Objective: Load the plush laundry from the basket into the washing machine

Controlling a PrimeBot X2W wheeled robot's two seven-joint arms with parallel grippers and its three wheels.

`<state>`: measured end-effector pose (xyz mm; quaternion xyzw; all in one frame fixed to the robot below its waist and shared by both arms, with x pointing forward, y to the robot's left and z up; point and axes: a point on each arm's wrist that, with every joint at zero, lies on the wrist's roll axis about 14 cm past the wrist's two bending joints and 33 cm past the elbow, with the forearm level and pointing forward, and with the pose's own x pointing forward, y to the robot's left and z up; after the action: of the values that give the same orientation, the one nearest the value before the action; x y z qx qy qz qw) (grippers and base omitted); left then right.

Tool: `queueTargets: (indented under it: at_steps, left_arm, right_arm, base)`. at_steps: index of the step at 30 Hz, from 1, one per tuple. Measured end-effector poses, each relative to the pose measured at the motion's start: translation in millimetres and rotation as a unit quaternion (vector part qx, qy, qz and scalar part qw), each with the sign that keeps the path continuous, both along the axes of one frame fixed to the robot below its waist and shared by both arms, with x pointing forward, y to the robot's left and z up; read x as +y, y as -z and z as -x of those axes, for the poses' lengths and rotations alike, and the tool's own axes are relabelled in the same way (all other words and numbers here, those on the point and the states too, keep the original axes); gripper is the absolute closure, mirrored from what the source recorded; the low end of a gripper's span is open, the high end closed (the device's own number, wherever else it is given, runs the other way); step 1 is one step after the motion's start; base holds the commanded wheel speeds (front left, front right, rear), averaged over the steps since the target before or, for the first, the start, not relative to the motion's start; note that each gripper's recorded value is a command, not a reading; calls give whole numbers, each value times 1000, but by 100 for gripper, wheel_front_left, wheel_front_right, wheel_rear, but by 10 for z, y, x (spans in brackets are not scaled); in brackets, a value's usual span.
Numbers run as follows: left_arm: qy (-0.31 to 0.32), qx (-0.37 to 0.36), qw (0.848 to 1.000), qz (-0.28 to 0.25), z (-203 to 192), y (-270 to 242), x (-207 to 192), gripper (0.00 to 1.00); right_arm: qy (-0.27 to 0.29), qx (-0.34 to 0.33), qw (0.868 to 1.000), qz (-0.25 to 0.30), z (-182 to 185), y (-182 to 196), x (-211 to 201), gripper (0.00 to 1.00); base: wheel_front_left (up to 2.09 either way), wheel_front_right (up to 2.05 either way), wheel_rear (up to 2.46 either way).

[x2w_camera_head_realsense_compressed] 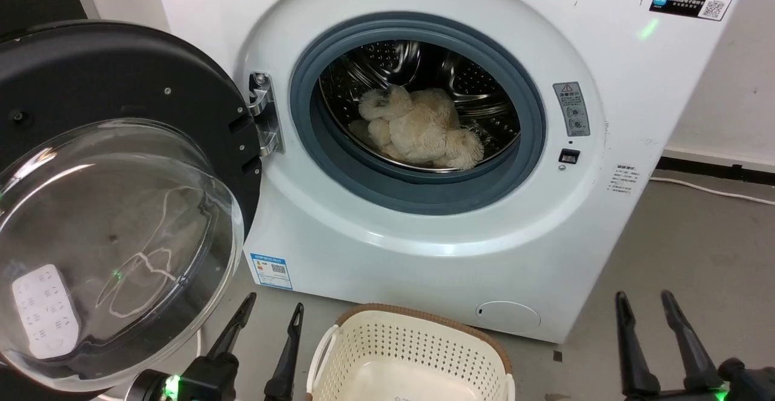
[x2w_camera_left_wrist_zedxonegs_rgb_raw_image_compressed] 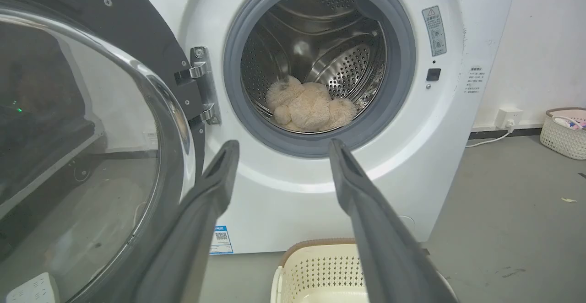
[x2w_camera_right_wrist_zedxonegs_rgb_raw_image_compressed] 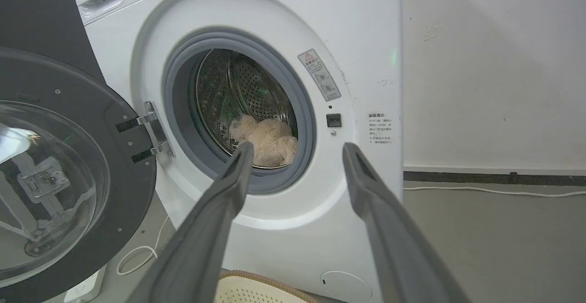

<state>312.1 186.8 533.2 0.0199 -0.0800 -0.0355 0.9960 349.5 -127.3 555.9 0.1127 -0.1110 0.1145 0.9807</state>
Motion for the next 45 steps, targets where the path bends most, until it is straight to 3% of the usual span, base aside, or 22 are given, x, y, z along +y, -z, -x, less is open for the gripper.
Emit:
queueTargets:
  at_steps: [23, 24, 45]
  left_arm:
    - [27, 19, 999, 21, -286, 104, -154, 0]
    - [25, 20, 999, 23, -298, 109, -152, 100]
    - [24, 29, 999, 21, -338, 120, -169, 100]
  right_arm:
    - [34, 31, 999, 5, 73, 205, -215, 0]
    - [35, 32, 999, 5, 74, 213, -221, 100]
    - [37, 44, 998, 18, 62, 248, -237, 100]
  base:
    - [0, 0, 0]
    - [0, 0, 0]
    - [0, 0, 0]
